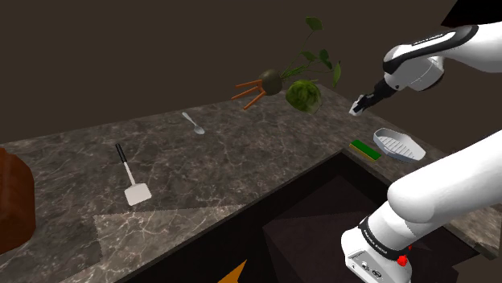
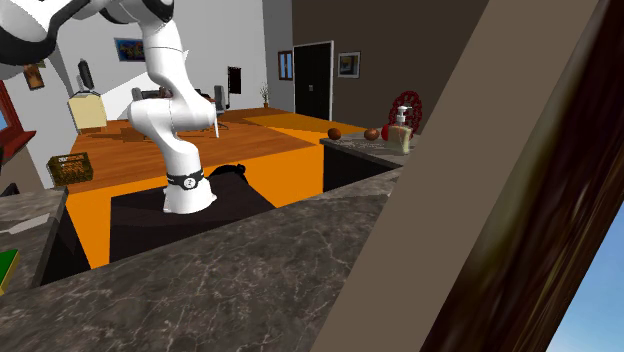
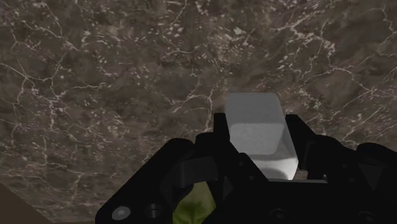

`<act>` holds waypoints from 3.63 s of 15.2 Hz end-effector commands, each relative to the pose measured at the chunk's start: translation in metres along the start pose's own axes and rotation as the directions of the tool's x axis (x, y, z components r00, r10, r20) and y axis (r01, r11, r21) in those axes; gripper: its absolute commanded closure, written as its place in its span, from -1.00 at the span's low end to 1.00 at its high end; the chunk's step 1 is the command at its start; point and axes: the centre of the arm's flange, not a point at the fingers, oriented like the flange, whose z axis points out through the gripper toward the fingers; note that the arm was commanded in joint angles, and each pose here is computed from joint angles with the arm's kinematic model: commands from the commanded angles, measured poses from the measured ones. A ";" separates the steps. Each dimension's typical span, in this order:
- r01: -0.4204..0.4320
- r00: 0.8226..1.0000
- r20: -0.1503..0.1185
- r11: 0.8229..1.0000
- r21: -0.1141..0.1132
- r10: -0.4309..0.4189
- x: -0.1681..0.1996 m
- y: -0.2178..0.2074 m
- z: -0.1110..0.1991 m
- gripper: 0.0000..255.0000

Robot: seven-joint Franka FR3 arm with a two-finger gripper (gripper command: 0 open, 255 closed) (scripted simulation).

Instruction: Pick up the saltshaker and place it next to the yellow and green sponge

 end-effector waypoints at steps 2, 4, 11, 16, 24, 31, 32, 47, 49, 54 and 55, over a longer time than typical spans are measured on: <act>0.002 1.000 0.000 1.000 0.000 -0.002 -0.009 0.036 -0.004 1.00; 0.002 1.000 0.000 1.000 0.000 -0.002 -0.015 0.061 -0.007 1.00; 0.002 1.000 0.000 1.000 0.000 -0.002 -0.034 0.120 0.001 1.00; 0.002 1.000 0.000 1.000 0.000 -0.002 -0.043 0.121 0.026 1.00; 0.002 1.000 0.000 1.000 0.000 -0.002 -0.057 0.122 0.066 1.00; 0.002 1.000 0.000 1.000 0.000 -0.002 -0.070 0.123 0.100 1.00; 0.002 1.000 0.000 1.000 0.000 -0.002 -0.072 0.123 0.105 1.00; 0.002 1.000 0.000 1.000 0.000 -0.002 -0.081 0.124 0.132 -1.00; 0.002 1.000 0.000 1.000 0.000 -0.002 -0.081 0.124 0.132 -1.00; 0.002 1.000 0.000 1.000 0.000 -0.002 -0.082 0.124 0.092 -1.00; 0.002 1.000 0.000 1.000 0.000 -0.002 -0.082 0.124 0.082 -1.00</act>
